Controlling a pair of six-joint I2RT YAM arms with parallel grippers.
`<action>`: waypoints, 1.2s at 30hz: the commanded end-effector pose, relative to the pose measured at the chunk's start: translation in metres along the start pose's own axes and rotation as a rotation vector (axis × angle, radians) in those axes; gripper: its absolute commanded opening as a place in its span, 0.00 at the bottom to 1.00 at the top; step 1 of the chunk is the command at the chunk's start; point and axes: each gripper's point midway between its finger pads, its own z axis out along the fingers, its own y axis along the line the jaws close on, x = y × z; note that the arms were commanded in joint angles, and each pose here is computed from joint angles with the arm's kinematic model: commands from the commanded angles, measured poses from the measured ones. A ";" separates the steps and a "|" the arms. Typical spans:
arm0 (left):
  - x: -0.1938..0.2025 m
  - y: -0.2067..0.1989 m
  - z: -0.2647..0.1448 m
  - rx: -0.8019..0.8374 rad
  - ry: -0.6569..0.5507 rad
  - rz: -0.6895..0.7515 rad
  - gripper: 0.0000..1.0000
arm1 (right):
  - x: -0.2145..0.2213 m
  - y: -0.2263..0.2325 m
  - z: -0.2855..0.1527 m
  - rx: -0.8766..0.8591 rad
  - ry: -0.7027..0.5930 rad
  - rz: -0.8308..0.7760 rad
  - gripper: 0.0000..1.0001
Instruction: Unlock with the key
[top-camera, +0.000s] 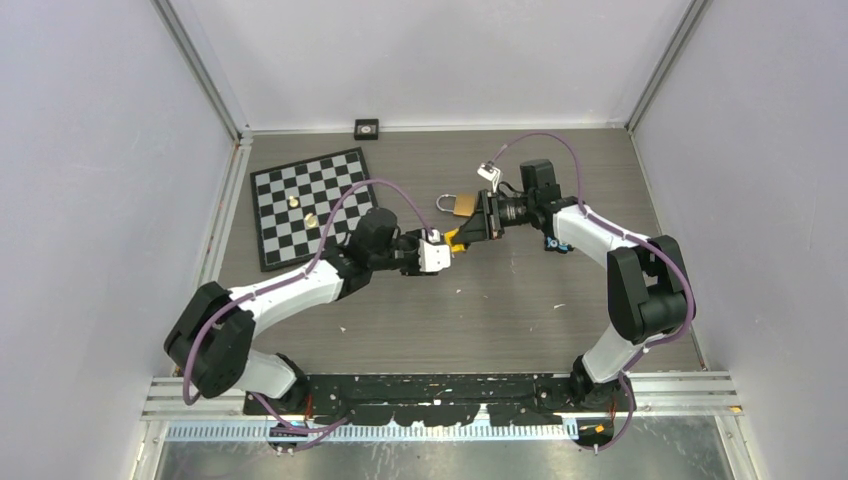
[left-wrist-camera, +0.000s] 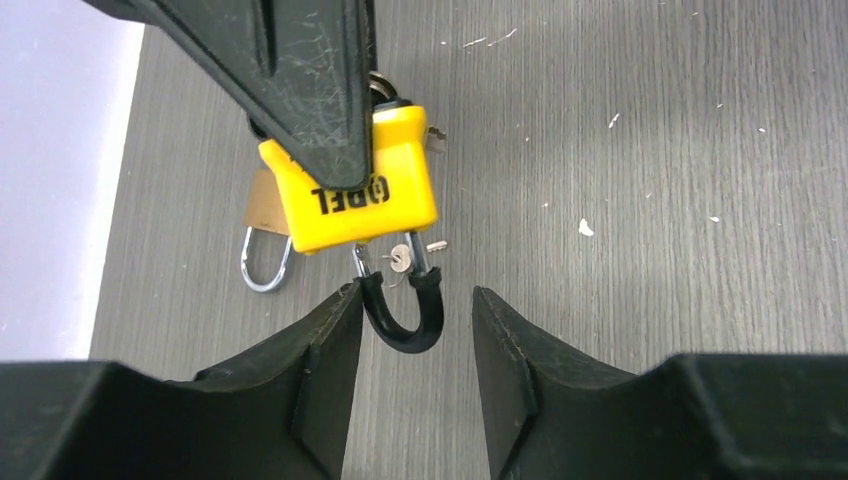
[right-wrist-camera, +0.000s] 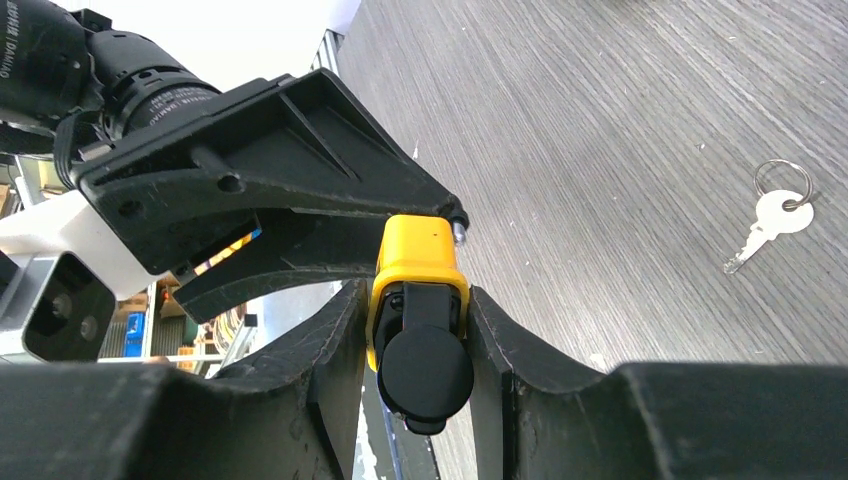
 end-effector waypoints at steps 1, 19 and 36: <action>-0.014 0.004 0.013 -0.019 -0.057 0.034 0.45 | -0.021 0.031 -0.007 -0.076 -0.041 -0.109 0.01; -0.038 -0.042 0.006 0.351 -0.153 -0.474 0.00 | -0.017 0.036 -0.025 0.048 -0.111 -0.417 0.00; -0.054 -0.038 -0.008 0.531 -0.182 -0.750 0.51 | -0.012 0.027 -0.046 0.248 -0.088 -0.684 0.00</action>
